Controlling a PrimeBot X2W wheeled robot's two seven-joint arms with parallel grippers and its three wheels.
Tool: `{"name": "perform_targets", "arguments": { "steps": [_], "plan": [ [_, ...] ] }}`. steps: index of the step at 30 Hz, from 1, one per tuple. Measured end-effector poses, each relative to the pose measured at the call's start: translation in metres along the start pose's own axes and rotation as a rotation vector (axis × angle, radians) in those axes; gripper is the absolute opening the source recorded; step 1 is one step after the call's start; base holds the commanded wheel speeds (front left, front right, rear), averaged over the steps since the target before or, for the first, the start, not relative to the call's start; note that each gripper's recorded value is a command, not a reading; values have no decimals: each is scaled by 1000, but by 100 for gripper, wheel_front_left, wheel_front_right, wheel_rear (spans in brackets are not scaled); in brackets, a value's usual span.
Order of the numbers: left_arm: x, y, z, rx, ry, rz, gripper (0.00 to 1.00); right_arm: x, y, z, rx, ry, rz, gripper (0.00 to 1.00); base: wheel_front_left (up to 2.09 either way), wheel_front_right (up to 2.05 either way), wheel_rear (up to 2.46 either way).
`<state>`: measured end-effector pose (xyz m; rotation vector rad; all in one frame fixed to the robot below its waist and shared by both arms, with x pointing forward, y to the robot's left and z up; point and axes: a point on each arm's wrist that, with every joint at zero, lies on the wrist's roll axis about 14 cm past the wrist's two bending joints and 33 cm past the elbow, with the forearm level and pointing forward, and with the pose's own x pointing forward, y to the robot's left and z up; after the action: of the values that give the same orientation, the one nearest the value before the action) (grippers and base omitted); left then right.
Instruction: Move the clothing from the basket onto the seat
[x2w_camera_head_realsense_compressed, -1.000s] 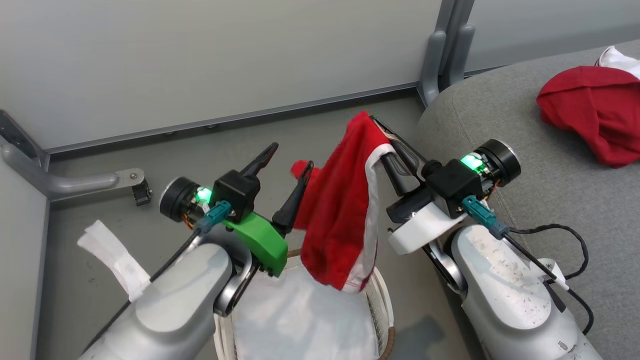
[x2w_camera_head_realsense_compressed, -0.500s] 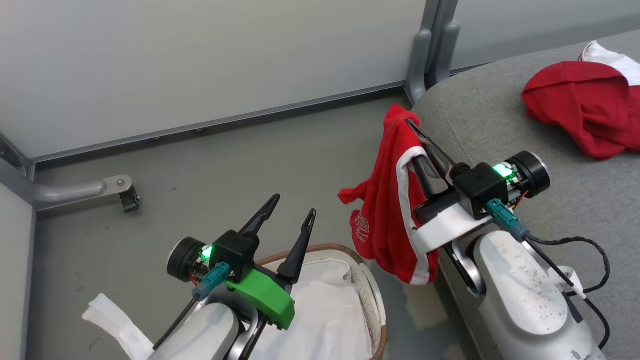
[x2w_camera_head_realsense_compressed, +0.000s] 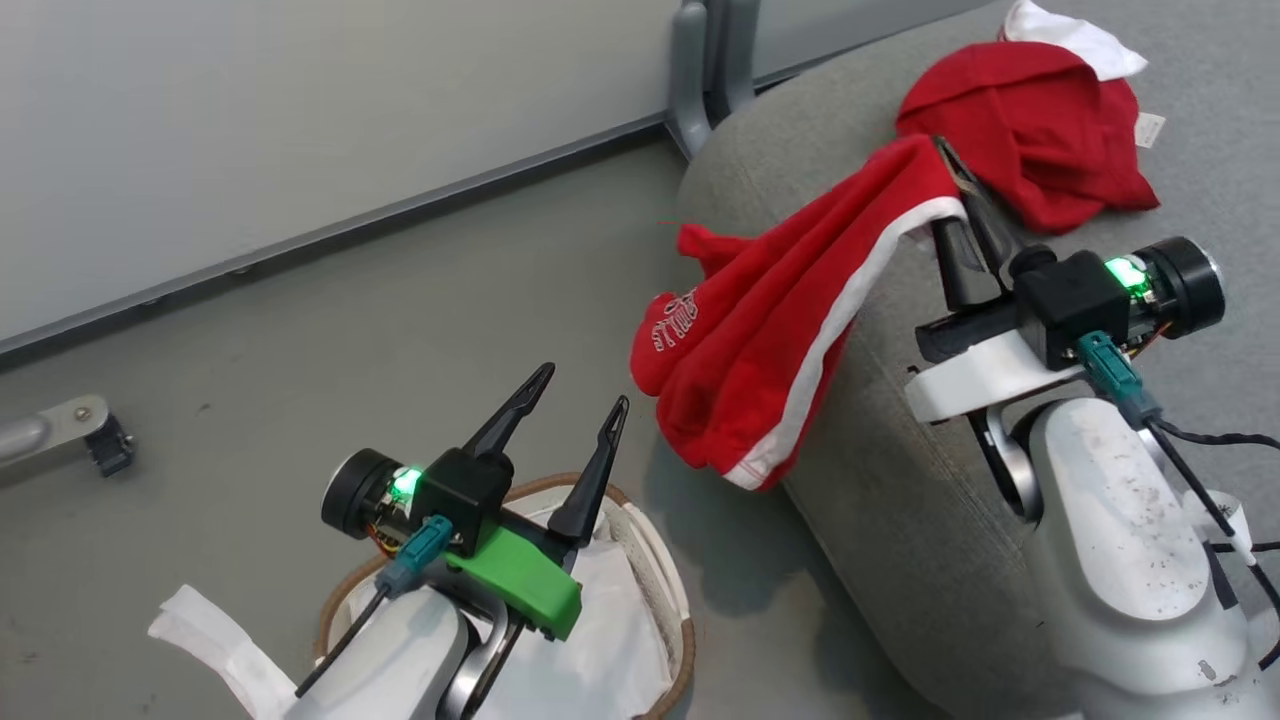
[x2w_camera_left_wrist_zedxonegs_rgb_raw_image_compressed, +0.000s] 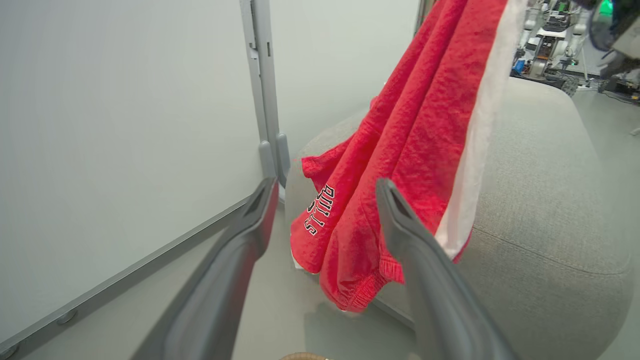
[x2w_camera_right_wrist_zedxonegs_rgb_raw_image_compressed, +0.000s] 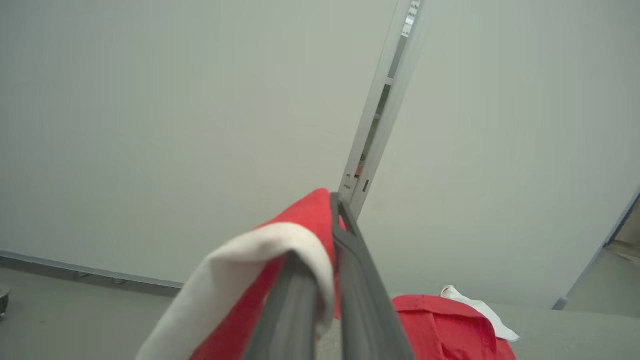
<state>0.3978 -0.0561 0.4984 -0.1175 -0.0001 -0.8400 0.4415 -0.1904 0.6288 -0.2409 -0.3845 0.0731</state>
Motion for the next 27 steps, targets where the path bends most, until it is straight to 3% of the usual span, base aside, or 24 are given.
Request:
{"name": "perform_targets", "arguments": {
  "steps": [8,17,21,23,27],
  "plan": [
    [40,-26,-16,-16,10,-157,100,-33,-73,-18,-80,82,-195,0,0,0,0],
    [65,-54,-44,-81,37,-282,100,-64,-104,-59,-94,225,-291,0,0,0,0],
    [70,-56,-54,-106,50,-303,100,-48,-106,-69,-98,236,-279,0,0,0,0],
    [71,-54,-58,-109,54,-302,100,-34,-109,-69,-47,210,-292,0,0,0,0],
    [68,-44,-60,-110,57,-279,100,14,-110,-53,-53,127,-235,0,0,0,0]
  ]
}}
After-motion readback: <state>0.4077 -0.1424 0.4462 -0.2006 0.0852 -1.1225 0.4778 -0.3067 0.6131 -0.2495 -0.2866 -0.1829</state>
